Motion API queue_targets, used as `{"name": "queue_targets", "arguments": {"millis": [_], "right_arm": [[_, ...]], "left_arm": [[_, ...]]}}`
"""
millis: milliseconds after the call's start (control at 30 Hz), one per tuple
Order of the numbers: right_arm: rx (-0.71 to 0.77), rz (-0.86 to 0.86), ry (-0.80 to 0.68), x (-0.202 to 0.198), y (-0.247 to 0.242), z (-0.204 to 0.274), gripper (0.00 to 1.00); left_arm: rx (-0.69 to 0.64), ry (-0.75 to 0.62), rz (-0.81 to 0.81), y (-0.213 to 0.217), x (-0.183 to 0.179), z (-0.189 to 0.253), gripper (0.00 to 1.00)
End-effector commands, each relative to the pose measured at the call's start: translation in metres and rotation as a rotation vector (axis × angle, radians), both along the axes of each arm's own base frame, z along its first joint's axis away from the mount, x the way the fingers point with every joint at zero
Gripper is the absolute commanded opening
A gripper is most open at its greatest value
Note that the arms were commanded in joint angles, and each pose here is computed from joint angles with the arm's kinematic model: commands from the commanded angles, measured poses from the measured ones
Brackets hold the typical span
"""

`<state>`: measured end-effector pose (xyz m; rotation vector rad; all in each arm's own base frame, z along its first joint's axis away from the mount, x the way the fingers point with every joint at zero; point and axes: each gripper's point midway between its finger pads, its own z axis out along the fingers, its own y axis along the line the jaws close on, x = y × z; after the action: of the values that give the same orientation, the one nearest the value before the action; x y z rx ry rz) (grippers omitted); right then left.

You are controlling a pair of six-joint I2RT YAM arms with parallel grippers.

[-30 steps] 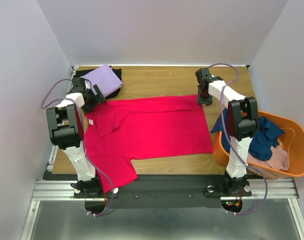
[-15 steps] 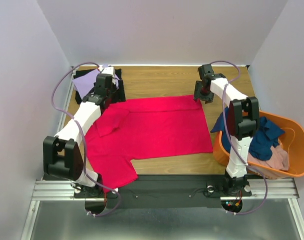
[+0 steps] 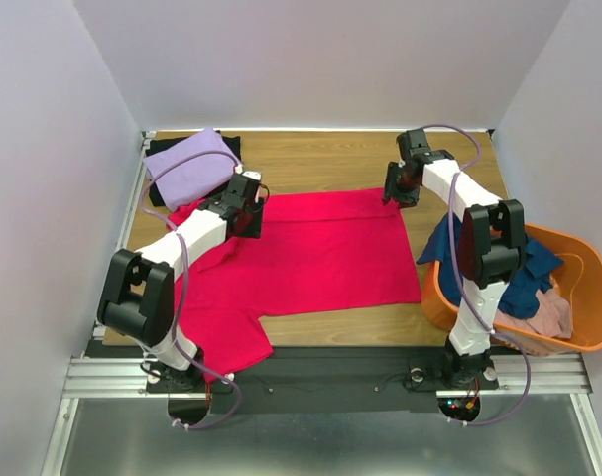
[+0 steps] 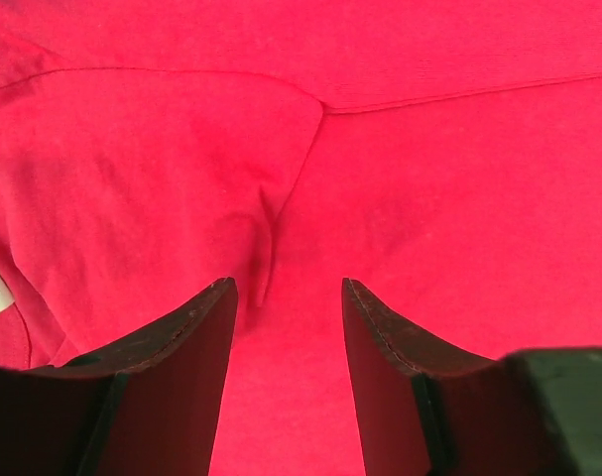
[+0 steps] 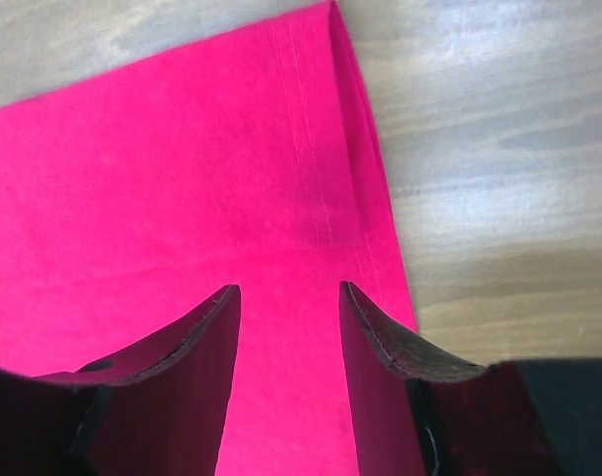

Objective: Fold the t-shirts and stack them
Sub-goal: Fold the tshirt

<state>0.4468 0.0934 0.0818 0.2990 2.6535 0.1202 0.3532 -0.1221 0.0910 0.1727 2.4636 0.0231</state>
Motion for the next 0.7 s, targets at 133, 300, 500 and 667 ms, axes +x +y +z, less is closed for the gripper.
{"name": "queue_targets", "arguments": {"millis": [133,300,500,667], "right_arm": [[0.027,0.013,-0.076,-0.001,0.004,0.025,0.49],[0.028,0.015,-0.074,-0.003,0.004,0.025,0.49],[0.029,0.016,-0.072,-0.006,0.004,0.025,0.49],[0.020,0.008,-0.069,-0.009,0.001,0.024,0.49]], "left_arm": [[0.055,0.073,0.020,0.003,-0.008,-0.029,0.56],[0.066,0.086,0.032,0.003,-0.007,-0.035,0.54],[0.115,0.098,0.083,0.013,-0.007,-0.041,0.51],[0.130,0.123,0.088,0.016,-0.012,-0.050,0.48]]}}
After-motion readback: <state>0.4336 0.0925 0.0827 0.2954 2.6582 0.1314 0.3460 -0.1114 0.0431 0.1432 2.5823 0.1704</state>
